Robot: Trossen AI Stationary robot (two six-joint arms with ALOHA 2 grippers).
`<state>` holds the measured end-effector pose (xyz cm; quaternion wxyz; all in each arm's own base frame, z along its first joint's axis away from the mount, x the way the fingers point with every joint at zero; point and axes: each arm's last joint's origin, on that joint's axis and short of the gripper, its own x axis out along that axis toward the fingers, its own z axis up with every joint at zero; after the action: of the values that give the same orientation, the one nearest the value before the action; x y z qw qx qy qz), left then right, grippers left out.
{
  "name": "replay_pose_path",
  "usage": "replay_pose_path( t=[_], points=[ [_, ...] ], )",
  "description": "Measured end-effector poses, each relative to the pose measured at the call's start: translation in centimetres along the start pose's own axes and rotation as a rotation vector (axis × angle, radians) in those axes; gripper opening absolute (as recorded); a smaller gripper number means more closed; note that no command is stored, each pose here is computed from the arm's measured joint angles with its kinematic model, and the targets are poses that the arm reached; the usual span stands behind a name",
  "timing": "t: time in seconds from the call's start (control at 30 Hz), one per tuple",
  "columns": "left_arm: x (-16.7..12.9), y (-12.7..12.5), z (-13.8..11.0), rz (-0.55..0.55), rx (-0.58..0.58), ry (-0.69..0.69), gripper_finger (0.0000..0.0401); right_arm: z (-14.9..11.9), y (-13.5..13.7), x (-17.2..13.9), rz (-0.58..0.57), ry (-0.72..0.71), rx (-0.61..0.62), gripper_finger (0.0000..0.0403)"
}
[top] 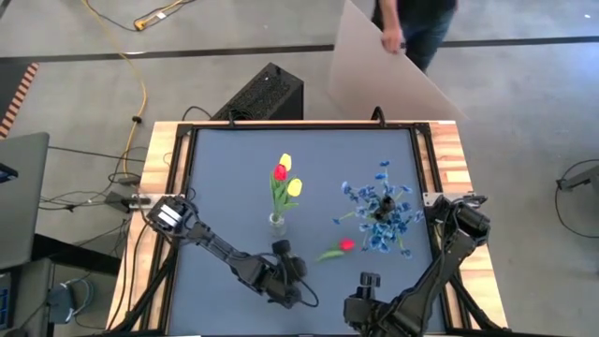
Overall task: Sort flowers into vase by color
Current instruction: Put the red flower into the transparent vase
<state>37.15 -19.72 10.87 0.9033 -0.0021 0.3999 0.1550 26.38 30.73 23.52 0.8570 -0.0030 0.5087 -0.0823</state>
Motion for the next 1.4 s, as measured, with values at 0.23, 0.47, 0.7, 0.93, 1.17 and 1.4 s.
replay_pose_path(
  t=[0.23, 0.47, 0.7, 0.93, 1.17, 1.4],
  points=[
    [-6.8, 1.9, 2.1, 0.084, 0.101, -0.008, 0.0, -0.1, 0.1, 0.0, 0.004, -0.001, -0.001, 0.0207],
    [-14.3, 3.5, 2.8, -0.052, 0.109, -0.167, 0.0, 0.0, 0.1, 0.0, 0.003, -0.001, -0.022, 0.0207],
    [-18.7, 7.5, 0.6, -0.283, -0.078, -0.548, 0.0, 0.1, 0.0, 0.1, 0.002, -0.002, -0.031, 0.0207],
    [-19.2, 12.5, -2.5, -0.476, -0.195, -1.106, 0.0, 0.8, -0.2, 0.3, 0.013, -0.021, -0.019, 0.0207],
    [-16.9, 17.1, -2.9, -0.313, -0.301, -1.256, 0.0, 1.1, -0.1, 0.4, 0.019, -0.053, -0.073, 0.0207],
    [-14.8, 18.5, -0.3, -0.342, -0.211, -1.321, 0.0, 1.8, -0.5, 0.8, 0.014, -0.059, -0.055, 0.0207]
  ],
)
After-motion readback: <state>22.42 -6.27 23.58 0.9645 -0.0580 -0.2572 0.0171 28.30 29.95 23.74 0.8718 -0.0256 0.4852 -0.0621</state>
